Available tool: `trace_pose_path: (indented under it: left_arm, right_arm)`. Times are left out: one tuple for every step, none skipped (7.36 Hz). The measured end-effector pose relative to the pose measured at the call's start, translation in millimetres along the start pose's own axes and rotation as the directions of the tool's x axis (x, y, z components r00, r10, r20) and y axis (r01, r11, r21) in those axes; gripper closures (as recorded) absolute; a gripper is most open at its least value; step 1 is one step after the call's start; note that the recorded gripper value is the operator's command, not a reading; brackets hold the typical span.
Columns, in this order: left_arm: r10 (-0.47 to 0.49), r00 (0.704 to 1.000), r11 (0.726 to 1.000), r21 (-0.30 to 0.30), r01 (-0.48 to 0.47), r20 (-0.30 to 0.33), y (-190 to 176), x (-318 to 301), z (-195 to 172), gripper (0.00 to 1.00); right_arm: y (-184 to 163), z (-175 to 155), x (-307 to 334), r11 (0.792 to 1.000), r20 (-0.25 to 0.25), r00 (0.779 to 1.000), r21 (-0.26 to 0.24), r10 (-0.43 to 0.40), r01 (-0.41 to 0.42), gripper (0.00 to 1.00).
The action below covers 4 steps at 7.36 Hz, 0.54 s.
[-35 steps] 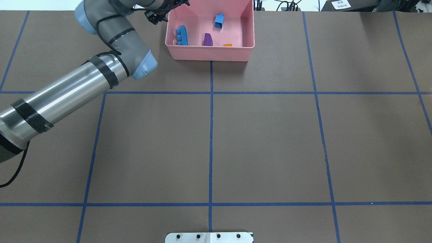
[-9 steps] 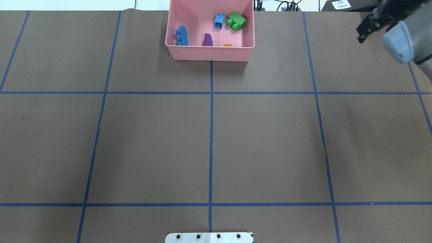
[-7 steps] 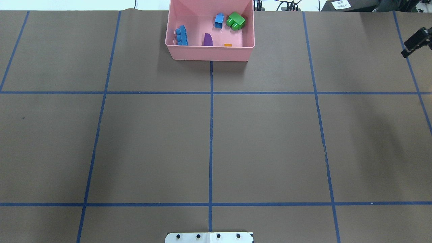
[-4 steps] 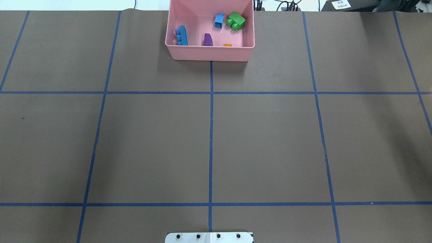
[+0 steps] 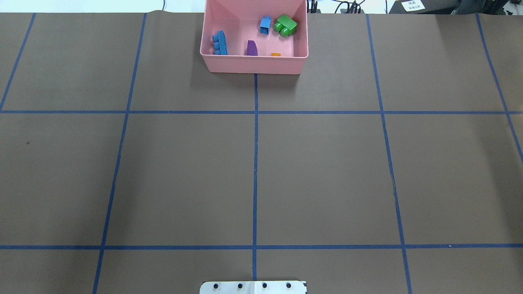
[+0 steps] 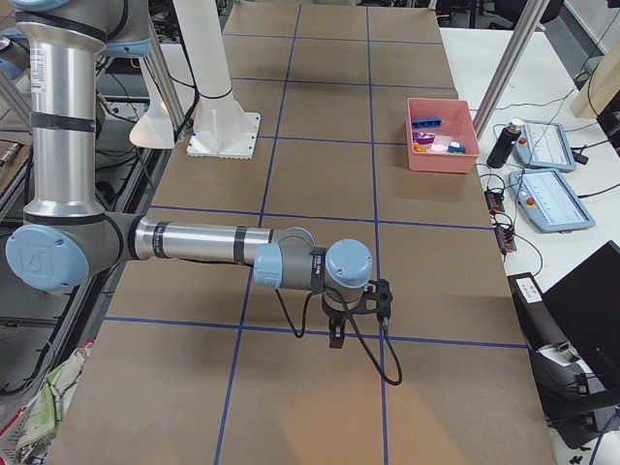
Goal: Put all blocks into box
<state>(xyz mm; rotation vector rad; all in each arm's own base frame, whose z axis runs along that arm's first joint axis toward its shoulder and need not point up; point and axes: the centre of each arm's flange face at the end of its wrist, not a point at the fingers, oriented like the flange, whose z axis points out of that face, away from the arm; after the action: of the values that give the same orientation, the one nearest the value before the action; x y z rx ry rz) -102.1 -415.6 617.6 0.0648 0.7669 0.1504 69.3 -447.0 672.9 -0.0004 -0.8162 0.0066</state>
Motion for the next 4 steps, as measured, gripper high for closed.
trace_pose_path:
  left_arm:
    - [0.001,1.0,1.0,0.002,-0.001,0.001,-1.4,0.1,-0.8,0.0]
    - [0.001,1.0,1.0,0.002,-0.001,0.001,-3.4,-0.3,-1.0,0.0]
    - [0.0,1.0,1.0,0.002,0.0,0.001,-4.6,-0.9,-0.8,0.0]
    - [0.0,1.0,1.0,0.001,0.0,0.001,-4.9,-1.3,-0.6,0.0]
  right_arm:
    - [9.1,1.0,5.5,1.0,0.004,1.0,0.025,-0.012,0.012,0.0]
    - [12.4,-4.7,10.1,0.998,0.006,1.0,0.054,-0.015,0.015,0.0]
    - [12.6,-14.3,12.9,0.997,0.01,1.0,0.08,-0.013,0.012,0.0]
    - [12.2,-22.9,12.9,0.995,0.013,1.0,0.099,-0.011,0.01,0.0]
